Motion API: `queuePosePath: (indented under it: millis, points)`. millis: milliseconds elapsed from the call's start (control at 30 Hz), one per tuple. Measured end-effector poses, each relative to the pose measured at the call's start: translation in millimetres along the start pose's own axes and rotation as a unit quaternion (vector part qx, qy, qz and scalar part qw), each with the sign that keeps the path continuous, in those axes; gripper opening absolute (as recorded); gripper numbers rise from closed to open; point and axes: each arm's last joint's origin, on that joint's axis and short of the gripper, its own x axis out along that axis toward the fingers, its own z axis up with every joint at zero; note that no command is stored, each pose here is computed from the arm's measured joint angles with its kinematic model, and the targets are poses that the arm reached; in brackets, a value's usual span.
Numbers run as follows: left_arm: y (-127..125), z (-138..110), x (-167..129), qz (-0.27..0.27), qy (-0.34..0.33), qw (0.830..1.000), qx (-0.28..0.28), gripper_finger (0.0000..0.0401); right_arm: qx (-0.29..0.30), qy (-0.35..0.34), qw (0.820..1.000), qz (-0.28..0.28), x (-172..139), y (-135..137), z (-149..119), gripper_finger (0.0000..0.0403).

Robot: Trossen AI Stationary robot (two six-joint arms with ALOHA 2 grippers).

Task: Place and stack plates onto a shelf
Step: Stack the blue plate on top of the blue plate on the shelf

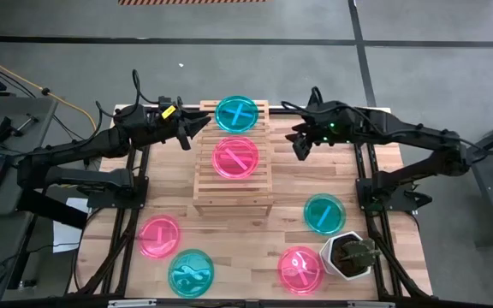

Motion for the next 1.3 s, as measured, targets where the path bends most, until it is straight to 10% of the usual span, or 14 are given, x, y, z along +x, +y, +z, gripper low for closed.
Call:
queuePosePath:
  millis: [367, 733, 1300]
  points:
    - [0, 0, 0, 0.000, 0.000, 1.000, 0.000, 0.0140, 0.009, 0.226, 0.974, 0.025, 17, -8, -74, 0.0174]
    - [0, 0, 0, 0.003, -0.002, 1.000, 0.000, 0.0140, 0.228, 0.400, 0.879, -0.121, 43, -48, -213, 0.0172]
    - [0, 0, 0, 0.003, -0.002, 1.000, -0.002, 0.0140, 0.273, 0.419, 0.853, -0.151, 52, -59, -255, 0.0172]
